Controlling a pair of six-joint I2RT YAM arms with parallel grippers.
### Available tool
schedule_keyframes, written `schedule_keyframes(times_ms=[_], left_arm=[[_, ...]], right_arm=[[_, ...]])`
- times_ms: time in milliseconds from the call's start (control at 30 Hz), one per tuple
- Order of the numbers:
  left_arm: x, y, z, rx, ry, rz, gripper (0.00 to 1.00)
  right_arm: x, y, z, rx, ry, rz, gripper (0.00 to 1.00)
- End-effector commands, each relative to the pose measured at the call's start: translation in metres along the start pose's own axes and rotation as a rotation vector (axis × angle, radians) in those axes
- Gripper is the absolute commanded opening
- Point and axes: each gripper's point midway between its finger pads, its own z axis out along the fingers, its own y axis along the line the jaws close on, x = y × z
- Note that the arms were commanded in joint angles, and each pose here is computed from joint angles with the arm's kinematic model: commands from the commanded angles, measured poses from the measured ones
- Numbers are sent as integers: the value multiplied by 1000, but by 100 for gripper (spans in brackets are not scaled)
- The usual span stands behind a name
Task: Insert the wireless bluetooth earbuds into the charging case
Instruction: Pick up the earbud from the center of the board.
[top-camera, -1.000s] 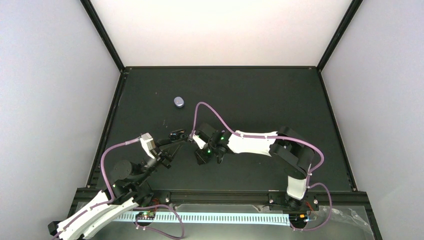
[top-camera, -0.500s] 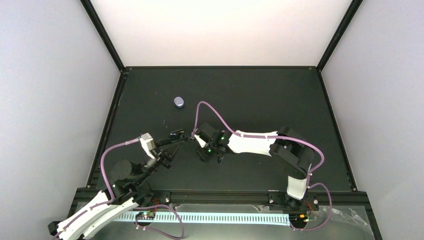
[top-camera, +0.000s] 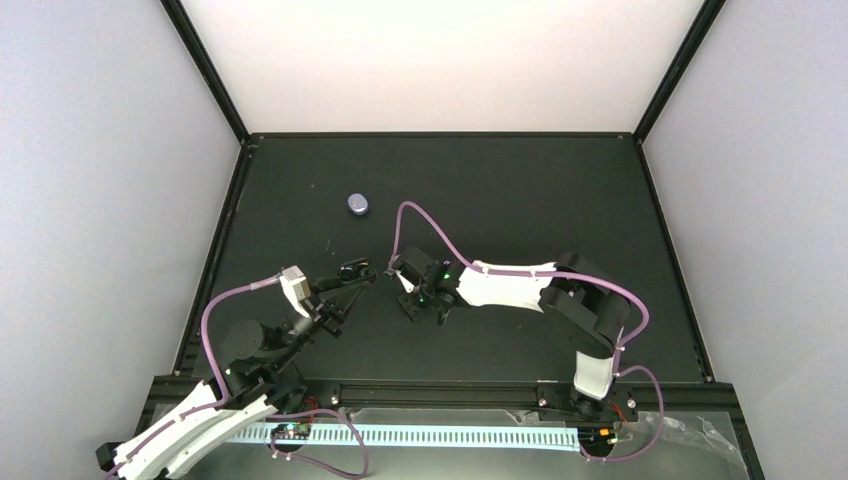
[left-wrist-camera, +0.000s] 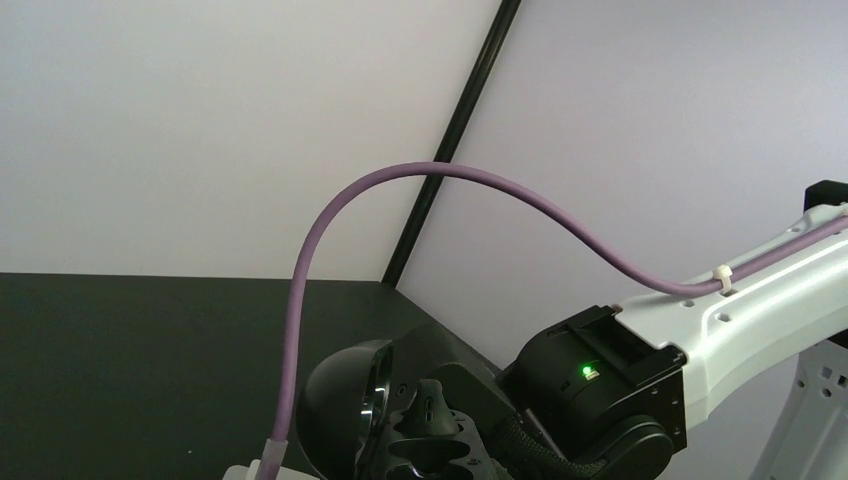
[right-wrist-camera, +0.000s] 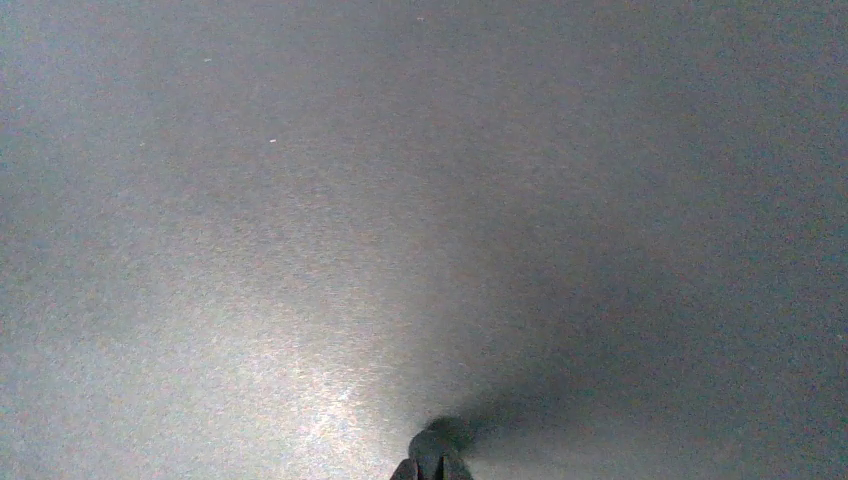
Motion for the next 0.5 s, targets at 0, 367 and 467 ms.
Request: schedule_keyframes(times_ms=[0, 367, 467], left_arm=[[-2, 0, 0, -1, -6, 4, 2], [-4, -11, 1, 53, -2, 29, 2], [-1, -27, 4, 142, 15, 59, 2]], right_arm=[[8, -14, -4, 58, 14, 6, 1], [-19, -16, -110, 69, -210, 5, 1], [-15, -23, -163, 104, -285, -41, 1]])
